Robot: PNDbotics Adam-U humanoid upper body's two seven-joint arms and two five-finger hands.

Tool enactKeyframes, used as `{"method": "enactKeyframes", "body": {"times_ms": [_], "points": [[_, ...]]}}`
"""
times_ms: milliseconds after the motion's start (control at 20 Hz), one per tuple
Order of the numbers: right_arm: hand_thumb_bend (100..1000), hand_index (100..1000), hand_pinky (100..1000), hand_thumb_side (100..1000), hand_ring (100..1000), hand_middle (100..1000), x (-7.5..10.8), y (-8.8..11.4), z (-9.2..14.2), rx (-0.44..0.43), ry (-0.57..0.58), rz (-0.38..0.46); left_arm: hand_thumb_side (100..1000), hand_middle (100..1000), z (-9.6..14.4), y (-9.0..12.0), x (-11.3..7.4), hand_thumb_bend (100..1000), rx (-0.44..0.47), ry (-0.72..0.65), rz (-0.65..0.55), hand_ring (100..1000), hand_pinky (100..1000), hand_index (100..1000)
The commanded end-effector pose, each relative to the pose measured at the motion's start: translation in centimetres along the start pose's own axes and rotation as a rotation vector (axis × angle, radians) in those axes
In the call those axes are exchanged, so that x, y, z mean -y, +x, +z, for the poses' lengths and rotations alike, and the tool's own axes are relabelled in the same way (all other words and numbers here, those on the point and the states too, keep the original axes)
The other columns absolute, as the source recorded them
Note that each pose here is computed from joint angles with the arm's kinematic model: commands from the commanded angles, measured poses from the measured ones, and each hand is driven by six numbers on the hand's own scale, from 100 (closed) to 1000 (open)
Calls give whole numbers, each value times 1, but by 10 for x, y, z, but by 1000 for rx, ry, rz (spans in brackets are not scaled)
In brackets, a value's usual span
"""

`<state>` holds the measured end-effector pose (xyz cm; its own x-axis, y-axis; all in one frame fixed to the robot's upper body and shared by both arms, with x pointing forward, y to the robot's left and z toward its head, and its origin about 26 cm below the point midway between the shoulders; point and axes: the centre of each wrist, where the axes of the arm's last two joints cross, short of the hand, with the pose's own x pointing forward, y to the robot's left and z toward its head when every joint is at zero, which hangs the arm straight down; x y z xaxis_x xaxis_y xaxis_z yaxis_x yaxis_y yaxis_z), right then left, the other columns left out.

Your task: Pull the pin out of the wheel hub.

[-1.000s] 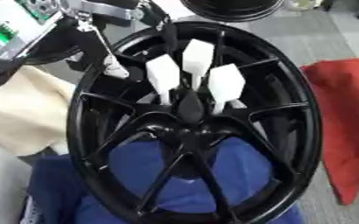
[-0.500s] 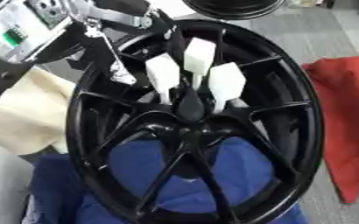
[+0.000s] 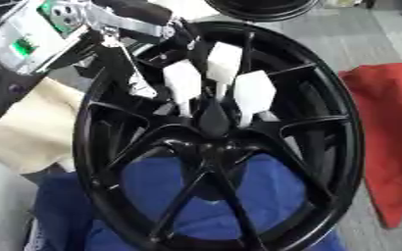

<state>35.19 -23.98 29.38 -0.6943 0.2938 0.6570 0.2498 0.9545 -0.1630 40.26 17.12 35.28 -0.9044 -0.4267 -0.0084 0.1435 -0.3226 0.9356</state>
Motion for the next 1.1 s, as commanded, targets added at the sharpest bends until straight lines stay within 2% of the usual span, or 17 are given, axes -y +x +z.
{"method": "enactKeyframes", "body": {"times_ms": [50,400,750,800,900,950,1000,1050,1100], "points": [[100,807,678,690,714,717,4,9,-4,33,-17,-7,100,719,4,3,-9,216,35,-36,-59,842,875,831],[100,806,679,693,714,717,5,9,-3,34,-34,-12,100,645,2,3,-5,160,40,-42,-33,812,854,791],[100,805,679,694,713,716,4,10,-3,37,-43,-15,100,598,0,0,-2,153,29,-53,-28,790,841,755],[100,804,680,696,714,716,4,9,-2,35,-47,-17,100,480,1,0,-2,117,27,-49,-24,711,820,646],[100,804,680,697,714,716,4,8,-1,31,-53,-20,100,442,3,-1,-3,112,26,-41,-15,681,810,596],[100,804,680,697,714,716,4,8,-1,29,-53,-21,100,379,4,-2,-4,105,22,-36,-12,636,796,518],[100,804,680,697,714,716,4,8,-1,29,-51,-22,100,346,5,-2,-5,104,14,-31,-9,616,789,479],[100,804,680,697,714,716,4,7,0,29,-50,-23,100,346,6,-3,-6,104,8,-28,-7,616,789,479],[100,803,680,698,714,716,4,8,0,30,-51,-25,100,300,7,-4,-7,100,-1,-23,-4,583,768,431]]}}
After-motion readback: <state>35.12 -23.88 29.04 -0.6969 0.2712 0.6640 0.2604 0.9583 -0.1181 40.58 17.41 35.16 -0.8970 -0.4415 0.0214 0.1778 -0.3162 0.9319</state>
